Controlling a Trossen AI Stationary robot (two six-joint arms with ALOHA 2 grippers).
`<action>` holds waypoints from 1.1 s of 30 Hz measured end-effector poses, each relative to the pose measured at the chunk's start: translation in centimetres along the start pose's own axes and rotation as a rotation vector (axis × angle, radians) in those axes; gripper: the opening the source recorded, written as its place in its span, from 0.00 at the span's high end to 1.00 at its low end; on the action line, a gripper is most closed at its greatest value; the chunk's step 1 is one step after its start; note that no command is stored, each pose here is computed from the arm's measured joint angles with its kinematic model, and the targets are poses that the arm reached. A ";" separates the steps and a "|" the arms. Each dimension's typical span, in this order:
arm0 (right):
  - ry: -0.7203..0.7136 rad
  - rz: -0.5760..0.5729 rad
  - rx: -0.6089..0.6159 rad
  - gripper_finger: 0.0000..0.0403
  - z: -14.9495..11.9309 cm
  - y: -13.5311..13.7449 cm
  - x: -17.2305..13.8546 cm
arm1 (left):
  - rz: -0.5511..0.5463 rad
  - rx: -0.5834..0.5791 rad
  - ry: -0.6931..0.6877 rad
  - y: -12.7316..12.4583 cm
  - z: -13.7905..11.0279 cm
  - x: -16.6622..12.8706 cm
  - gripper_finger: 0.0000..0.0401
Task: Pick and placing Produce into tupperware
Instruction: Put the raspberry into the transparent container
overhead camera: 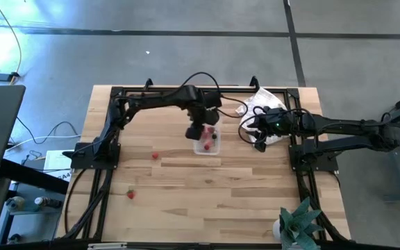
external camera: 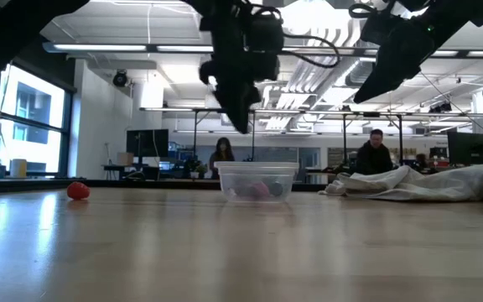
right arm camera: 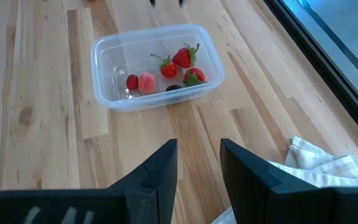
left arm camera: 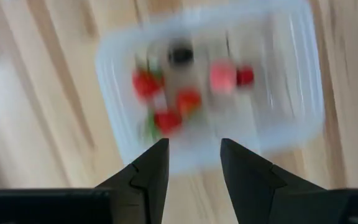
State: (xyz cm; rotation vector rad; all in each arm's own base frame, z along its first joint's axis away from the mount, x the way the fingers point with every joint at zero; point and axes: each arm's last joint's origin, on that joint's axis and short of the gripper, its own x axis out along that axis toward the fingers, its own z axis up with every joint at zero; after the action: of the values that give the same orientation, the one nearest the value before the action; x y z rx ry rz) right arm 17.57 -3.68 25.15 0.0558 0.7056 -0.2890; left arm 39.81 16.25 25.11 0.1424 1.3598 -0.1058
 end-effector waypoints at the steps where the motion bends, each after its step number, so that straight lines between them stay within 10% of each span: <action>1: 0.001 0.000 0.000 0.72 0.0 0.0 0.0 | -0.001 -0.017 0.046 -0.1 -0.3 -0.5 0.67; 9: 0.000 0.000 0.000 0.72 0.0 0.0 0.0 | -0.014 -0.063 0.324 -1.4 -2.3 -1.6 0.67; 20: 0.001 0.000 0.000 0.72 0.0 0.0 0.0 | 0.037 -0.008 0.280 -6.7 -4.4 -5.7 0.67; 33: 0.000 0.000 0.000 0.72 0.0 0.0 0.0 | 0.151 -0.445 -0.036 -13.6 -18.4 -7.8 0.67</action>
State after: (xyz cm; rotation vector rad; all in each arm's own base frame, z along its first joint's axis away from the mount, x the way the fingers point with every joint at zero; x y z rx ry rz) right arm 17.57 -3.68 25.15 0.0556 0.7057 -0.2887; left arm 18.31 5.74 28.47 -0.1304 1.3011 0.3187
